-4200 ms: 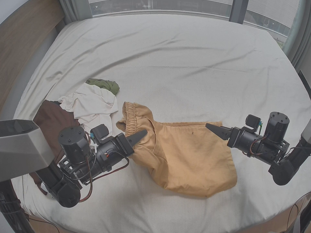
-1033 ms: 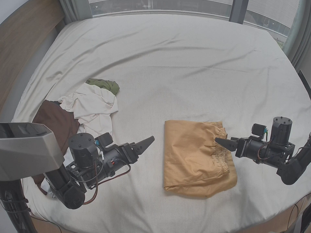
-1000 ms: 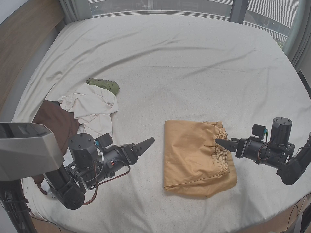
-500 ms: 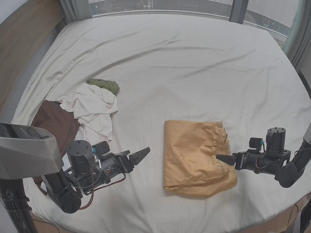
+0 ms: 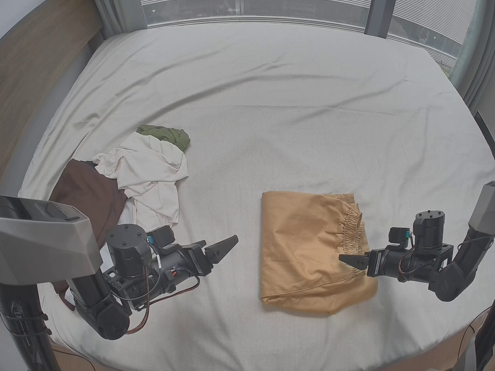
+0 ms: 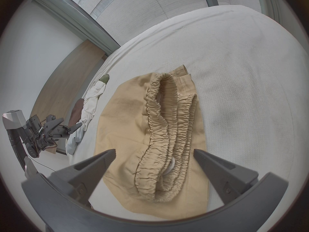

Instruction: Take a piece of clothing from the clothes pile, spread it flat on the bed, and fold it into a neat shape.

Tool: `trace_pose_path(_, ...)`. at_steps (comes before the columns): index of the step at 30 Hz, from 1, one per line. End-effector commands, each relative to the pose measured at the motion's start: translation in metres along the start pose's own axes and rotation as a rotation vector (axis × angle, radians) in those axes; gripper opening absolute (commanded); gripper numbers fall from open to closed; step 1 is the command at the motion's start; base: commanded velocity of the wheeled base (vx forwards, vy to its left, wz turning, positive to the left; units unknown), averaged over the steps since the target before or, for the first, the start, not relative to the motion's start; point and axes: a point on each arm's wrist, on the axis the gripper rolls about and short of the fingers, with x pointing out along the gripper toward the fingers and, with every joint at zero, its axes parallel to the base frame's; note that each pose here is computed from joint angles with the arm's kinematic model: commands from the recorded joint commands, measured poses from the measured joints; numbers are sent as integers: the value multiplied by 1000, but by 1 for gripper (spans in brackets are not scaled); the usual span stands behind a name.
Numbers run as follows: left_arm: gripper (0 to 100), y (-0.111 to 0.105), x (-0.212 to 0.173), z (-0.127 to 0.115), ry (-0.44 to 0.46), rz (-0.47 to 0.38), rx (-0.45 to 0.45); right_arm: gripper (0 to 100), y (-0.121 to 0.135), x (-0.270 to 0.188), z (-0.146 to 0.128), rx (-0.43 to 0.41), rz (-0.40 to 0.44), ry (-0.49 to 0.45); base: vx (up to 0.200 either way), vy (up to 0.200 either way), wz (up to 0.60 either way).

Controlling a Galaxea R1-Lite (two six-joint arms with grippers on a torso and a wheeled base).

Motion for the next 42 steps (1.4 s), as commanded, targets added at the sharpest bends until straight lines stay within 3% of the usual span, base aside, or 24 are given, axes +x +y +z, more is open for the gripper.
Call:
trace_pose_path(1, 100, 1, 1, -1, 4, 2, 1, 0, -3, 6, -6, 7, -4, 21, 0, 0, 0)
trace_pose_path(10, 100, 0, 0, -2, 5, 1, 1, 0, -3, 3, -7, 8, -9, 27, 0, 0, 0)
trace_pose_path(21, 100, 0, 1, -2, 8, -1, 1, 0, 1, -24, 11, 16, -35, 4, 0, 0, 0)
trace_pose_path(39, 100, -2, 2, -4, 14, -7, 2, 0, -10, -20, 2, 2, -67, 50, 0, 0, 0)
trace_pose_path(40, 100, -2, 2, -4, 14, -7, 2, 100, -9, -20, 3, 1, -66, 48, 0, 0, 0)
trace_pose_path(42, 100, -2, 2, -4, 14, -7, 2, 100, -9, -20, 4, 2, -65, 39, 0, 0, 0)
